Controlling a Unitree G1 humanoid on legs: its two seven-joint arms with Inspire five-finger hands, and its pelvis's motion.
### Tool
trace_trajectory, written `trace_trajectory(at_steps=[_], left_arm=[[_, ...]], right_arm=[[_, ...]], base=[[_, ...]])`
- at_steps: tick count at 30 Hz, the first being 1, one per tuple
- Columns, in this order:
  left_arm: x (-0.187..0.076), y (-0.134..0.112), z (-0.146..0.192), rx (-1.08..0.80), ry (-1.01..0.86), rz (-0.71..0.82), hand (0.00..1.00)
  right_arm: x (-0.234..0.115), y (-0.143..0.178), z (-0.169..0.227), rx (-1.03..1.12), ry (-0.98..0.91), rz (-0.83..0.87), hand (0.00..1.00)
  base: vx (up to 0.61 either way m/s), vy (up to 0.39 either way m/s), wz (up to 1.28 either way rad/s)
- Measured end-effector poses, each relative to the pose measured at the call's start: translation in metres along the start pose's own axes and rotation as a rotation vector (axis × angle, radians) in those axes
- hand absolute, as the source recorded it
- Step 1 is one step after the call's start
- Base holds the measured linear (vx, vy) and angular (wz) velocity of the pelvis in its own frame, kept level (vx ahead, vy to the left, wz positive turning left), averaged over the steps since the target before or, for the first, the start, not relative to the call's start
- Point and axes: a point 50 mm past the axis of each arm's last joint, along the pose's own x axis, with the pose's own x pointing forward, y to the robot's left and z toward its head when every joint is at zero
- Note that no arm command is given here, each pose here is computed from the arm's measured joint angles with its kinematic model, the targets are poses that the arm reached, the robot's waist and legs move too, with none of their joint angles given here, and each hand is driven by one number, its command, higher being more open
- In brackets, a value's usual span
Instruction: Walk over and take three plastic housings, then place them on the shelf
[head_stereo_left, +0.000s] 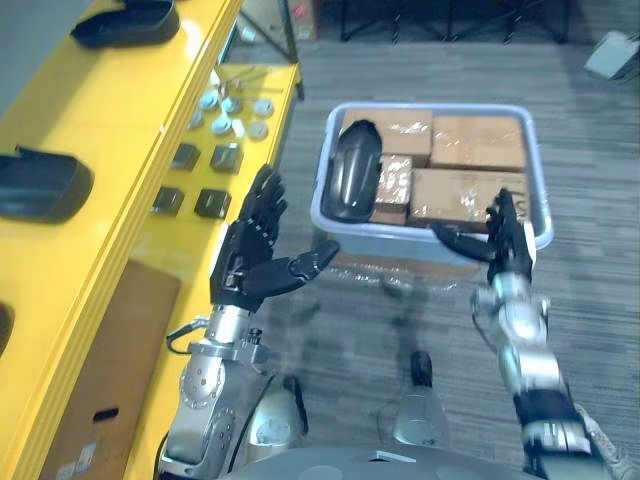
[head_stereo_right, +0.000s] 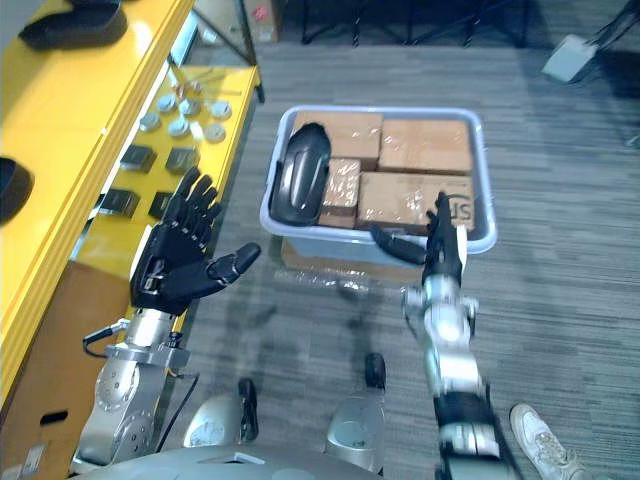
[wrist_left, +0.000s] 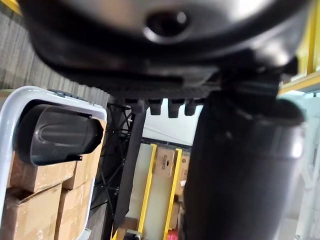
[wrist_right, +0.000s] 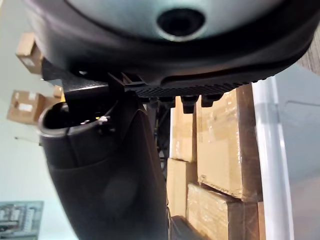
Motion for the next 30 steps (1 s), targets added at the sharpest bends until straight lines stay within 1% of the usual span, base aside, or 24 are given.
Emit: trace_trajectory(at_steps=[2, 3, 4, 5, 7, 9, 14, 16, 18, 20, 23, 25, 26, 28, 30], left_arm=[[0.012, -0.010, 0.003, -0.010, -0.027, -0.066, 1.00], [0.013, -0.012, 0.003, -0.014, -0.024, -0.075, 1.00], [0.016, -0.017, 0.001, -0.025, -0.018, -0.093, 1.00], [0.018, -0.020, -0.001, -0.031, -0.014, -0.105, 1.00], [0.024, -0.028, -0.006, -0.045, -0.002, -0.141, 1.00], [0.025, -0.030, -0.016, -0.061, 0.033, -0.135, 1.00], [0.027, -0.031, -0.035, -0.062, 0.103, -0.120, 1.00], [0.027, -0.031, -0.036, -0.068, 0.109, -0.111, 1.00], [0.027, -0.034, -0.038, -0.081, 0.114, -0.102, 1.00], [0.029, -0.038, -0.042, -0.117, 0.120, -0.092, 1.00], [0.031, -0.045, -0.049, -0.146, 0.147, -0.096, 1.00], [0.028, -0.048, -0.055, -0.150, 0.176, -0.106, 1.00], [0.028, -0.049, -0.057, -0.150, 0.183, -0.107, 1.00], [0.027, -0.049, -0.059, -0.153, 0.194, -0.097, 1.00], [0.027, -0.050, -0.061, -0.153, 0.200, -0.096, 1.00]], right_arm=[[0.030, -0.002, 0.039, -0.016, -0.093, -0.032, 1.00], [0.036, -0.002, 0.048, -0.021, -0.115, -0.032, 1.00], [0.046, -0.001, 0.067, -0.032, -0.157, -0.040, 1.00], [0.050, -0.003, 0.075, -0.045, -0.173, -0.049, 1.00], [0.065, -0.009, 0.105, -0.079, -0.229, -0.080, 1.00], [0.073, -0.010, 0.125, -0.092, -0.260, -0.095, 1.00], [0.084, -0.018, 0.143, -0.140, -0.245, -0.101, 1.00], [0.088, -0.018, 0.148, -0.161, -0.220, -0.101, 1.00], [0.091, -0.019, 0.155, -0.188, -0.209, -0.095, 1.00], [0.095, -0.019, 0.171, -0.245, -0.212, -0.072, 1.00], [0.098, -0.021, 0.184, -0.299, -0.207, -0.074, 1.00], [0.098, -0.029, 0.187, -0.356, -0.193, -0.081, 1.00], [0.098, -0.030, 0.188, -0.368, -0.187, -0.083, 0.00], [0.100, -0.030, 0.197, -0.440, -0.179, -0.085, 0.00], [0.101, -0.035, 0.204, -0.457, -0.138, -0.119, 0.00]], base=[[-0.13, -0.016, 0.49], [-0.10, -0.044, 0.34], [-0.02, -0.037, 0.18], [-0.01, -0.048, 0.17], [-0.02, -0.031, 0.08], [-0.03, 0.001, 0.06], [-0.01, 0.015, 0.07], [-0.04, 0.020, 0.12], [-0.03, 0.010, 0.09], [-0.04, 0.015, 0.05], [-0.04, 0.016, 0.02], [0.00, 0.000, 0.00], [0.00, 0.000, 0.00], [-0.04, -0.001, 0.06], [-0.06, 0.000, 0.01]])
